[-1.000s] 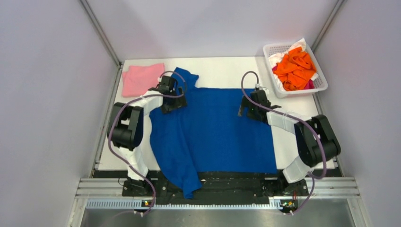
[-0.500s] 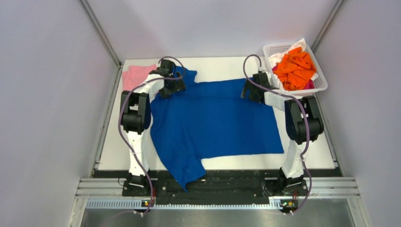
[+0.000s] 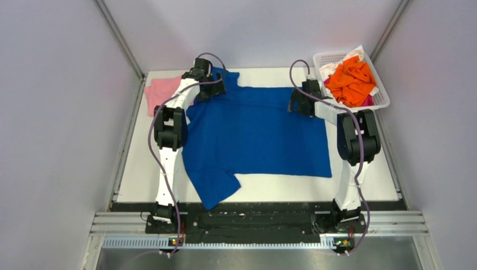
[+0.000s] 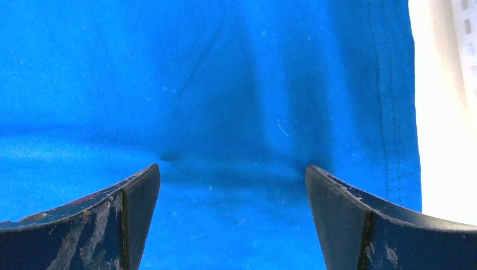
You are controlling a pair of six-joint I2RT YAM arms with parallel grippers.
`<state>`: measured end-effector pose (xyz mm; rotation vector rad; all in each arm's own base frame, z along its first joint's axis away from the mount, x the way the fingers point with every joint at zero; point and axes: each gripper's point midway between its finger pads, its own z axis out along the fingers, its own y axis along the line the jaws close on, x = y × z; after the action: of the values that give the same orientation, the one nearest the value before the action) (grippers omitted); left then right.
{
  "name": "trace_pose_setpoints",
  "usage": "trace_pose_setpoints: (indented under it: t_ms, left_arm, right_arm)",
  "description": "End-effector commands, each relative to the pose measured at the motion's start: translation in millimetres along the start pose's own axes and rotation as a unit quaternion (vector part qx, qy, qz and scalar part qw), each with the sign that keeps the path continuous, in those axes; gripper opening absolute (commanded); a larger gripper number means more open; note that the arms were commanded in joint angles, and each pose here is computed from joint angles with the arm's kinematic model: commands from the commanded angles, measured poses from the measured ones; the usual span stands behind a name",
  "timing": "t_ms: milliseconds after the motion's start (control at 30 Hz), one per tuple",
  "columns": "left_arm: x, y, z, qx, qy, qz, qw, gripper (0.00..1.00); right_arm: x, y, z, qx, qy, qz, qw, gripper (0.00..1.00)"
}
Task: Fold and stack the t-shirts
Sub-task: Grab the side of the flattened tshirt closest away from the robot with both arms
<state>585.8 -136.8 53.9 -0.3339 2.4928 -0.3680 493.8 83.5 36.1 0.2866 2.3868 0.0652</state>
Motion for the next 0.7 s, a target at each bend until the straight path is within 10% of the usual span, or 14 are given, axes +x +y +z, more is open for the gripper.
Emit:
trace_pose_setpoints:
  t_ms: [0, 300, 667]
  left_arm:
    - [-36, -28, -54, 0.041, -0.045, 0.028, 0.998, 0.99]
    - [66, -41, -180, 0.026, -0.043, 0.024, 0.998, 0.99]
    - [255, 25, -206, -0.044, 0.065, 0.017, 0.997, 0.99]
  right_arm:
    - [-35, 10, -44, -0.032, -0.038, 0.000, 0.999, 0.99]
    - [0, -19, -142, -0.049, -0.089, 0.097, 0.990, 0.99]
    - [30, -32, -173, -0.088, -0.145, 0.154, 0.973, 0.99]
